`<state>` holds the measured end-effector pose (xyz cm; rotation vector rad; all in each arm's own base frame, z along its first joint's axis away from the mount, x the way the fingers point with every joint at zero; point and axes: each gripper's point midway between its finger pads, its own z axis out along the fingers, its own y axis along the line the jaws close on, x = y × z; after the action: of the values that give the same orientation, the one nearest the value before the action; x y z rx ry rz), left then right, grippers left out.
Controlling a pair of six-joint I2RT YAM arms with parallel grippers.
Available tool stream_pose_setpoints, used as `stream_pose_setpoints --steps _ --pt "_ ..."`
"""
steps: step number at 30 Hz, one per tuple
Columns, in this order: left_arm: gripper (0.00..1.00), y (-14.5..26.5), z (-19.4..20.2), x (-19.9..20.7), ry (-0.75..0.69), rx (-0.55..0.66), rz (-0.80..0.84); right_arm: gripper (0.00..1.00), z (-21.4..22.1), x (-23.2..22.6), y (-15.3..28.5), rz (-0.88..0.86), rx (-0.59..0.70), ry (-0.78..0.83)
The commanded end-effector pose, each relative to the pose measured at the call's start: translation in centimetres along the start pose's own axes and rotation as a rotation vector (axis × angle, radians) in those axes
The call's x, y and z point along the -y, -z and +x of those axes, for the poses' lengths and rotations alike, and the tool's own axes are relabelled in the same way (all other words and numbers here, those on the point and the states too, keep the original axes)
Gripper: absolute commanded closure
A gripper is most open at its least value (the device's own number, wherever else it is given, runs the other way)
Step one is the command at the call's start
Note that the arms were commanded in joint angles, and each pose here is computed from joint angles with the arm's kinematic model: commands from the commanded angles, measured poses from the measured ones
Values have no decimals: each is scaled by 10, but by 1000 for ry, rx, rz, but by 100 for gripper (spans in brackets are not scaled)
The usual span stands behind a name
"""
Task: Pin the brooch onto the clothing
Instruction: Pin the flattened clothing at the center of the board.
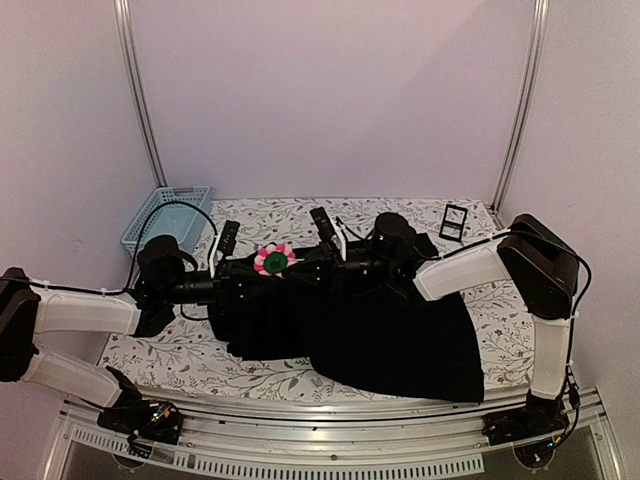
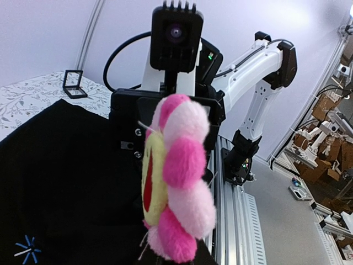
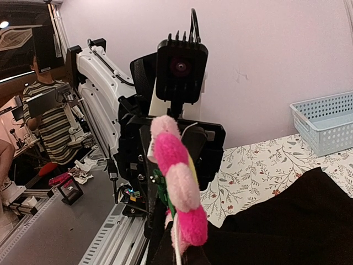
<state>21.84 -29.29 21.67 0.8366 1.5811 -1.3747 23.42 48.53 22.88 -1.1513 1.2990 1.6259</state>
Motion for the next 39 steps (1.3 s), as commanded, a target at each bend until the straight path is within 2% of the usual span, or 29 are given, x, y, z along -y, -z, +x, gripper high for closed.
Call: stream_pose_setpoints --steps 1,5,12,16,21,24,28,39 --pt "86 1 -33 6 -62 89 13 100 21 5 -5 12 -41 -56" --pt "87 2 -33 6 -55 88 13 100 22 4 -4 21 -44 -68" --pt "100 2 -32 6 -58 84 13 100 23 4 -4 20 -48 -72" --pt "100 2 -31 5 -52 81 13 99 17 3 -5 17 -36 -60" --pt "100 2 -32 4 -24 84 10 77 23 6 -1 52 -41 -55" --pt "100 3 -30 0 8 84 -2 61 25 8 9 122 -36 17" --pt "100 4 -28 -2 33 83 -2 55 14 3 15 151 -27 124" --pt "100 4 -30 2 24 90 7 43 -6 -2 15 142 -24 205"
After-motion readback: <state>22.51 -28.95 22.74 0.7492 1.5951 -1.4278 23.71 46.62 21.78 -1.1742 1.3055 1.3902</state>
